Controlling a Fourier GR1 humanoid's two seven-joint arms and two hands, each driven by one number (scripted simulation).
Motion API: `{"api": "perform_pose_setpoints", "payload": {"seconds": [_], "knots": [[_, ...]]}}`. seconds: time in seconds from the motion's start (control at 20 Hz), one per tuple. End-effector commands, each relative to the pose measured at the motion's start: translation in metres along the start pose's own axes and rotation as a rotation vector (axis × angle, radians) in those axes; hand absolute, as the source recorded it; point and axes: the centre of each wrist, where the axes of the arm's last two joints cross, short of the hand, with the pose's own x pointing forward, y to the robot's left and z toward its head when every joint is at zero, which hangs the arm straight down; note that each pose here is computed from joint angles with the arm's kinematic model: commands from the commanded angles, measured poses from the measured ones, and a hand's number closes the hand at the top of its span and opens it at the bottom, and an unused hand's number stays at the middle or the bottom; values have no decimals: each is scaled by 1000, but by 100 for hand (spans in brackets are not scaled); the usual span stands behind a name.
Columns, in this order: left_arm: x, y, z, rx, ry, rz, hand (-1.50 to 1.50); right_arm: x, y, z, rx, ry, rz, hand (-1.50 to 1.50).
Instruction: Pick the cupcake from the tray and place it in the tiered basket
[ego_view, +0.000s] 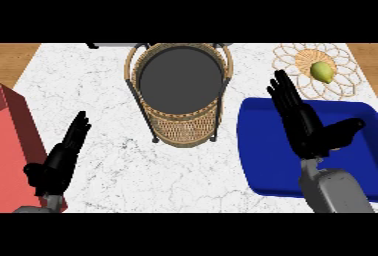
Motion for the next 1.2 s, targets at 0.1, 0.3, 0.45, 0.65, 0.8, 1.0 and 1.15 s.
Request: {"api": "perform_pose_setpoints", "payload": {"seconds": [0.1,0.3,0.45,0.65,0.8,1.0,1.15], "knots": [[8,-32,-12,-107,-49,19,0,-15,-41,-28,-217,33,68,-150],[22,-50,-19,-196,-64,74,0,-17,-122,-14,-470,156,516,-150],[16,-56,-34,-245,-24,102,0,-62,-92,-33,-512,90,99,-150],[11,-65,-22,-231,-26,107,0,-46,-106,-52,-517,-72,273,-150],[10,-60,-28,-233,-7,108,0,-2,-104,-54,-472,-30,435,-150],[10,-50,-17,-208,5,92,0,27,-149,-40,-447,195,779,-150],[12,-55,-21,-214,-4,87,0,46,-165,-36,-345,401,1008,-150]]}}
